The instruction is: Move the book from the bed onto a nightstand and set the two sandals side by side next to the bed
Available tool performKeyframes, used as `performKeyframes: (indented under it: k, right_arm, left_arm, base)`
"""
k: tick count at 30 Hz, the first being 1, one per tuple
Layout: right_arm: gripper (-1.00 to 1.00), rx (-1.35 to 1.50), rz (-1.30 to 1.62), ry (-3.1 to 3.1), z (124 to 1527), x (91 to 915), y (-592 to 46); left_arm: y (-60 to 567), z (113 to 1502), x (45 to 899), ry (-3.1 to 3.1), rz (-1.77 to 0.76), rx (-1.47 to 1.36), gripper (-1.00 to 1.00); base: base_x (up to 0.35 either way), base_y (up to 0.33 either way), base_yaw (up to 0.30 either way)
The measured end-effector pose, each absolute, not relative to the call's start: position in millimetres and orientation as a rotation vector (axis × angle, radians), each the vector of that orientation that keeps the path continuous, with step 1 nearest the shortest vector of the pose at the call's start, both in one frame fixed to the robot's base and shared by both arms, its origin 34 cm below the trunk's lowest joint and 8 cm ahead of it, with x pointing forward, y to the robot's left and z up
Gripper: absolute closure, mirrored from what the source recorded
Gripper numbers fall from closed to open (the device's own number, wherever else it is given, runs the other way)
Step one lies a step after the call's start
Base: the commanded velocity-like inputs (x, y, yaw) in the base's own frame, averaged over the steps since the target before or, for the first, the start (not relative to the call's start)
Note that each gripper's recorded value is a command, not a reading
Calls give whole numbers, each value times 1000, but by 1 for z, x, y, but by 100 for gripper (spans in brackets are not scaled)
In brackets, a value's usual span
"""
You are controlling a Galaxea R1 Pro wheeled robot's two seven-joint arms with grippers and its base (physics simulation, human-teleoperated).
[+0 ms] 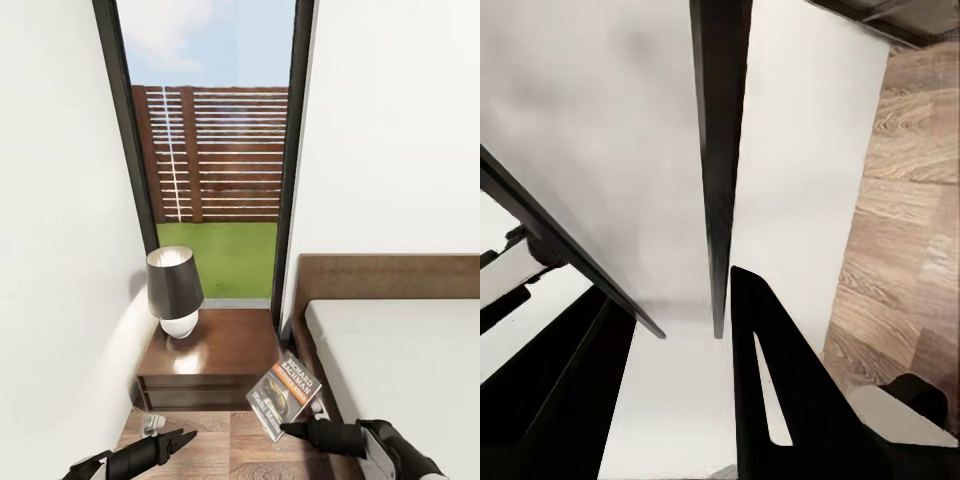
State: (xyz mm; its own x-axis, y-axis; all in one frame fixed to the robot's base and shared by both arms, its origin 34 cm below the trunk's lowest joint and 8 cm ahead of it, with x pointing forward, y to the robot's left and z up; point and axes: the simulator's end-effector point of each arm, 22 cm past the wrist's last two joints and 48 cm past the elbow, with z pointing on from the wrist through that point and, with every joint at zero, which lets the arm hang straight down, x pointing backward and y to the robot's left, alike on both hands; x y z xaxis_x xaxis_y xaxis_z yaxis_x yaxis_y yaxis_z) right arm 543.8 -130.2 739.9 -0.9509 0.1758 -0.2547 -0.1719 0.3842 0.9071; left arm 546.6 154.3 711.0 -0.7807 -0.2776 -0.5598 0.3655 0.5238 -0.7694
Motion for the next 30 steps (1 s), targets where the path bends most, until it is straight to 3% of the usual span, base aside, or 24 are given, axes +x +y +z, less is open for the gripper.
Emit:
performKeyframes:
  k: [15, 22, 30]
  right_arm:
    - [100, 40, 1639, 2289, 792, 580, -112]
    - [100, 375, 1632, 2049, 864, 683, -129]
    - [100, 594, 1557, 2072, 856, 706, -144]
  left_arm:
    - [140, 712, 546, 2105, -1295, 69, -100]
    - [140, 712, 546, 2105, -1296, 69, -100]
    - [139, 712, 546, 2104, -1297, 69, -100]
  base:
    - [0, 0, 0]
    - [0, 0, 0]
    - [0, 0, 0]
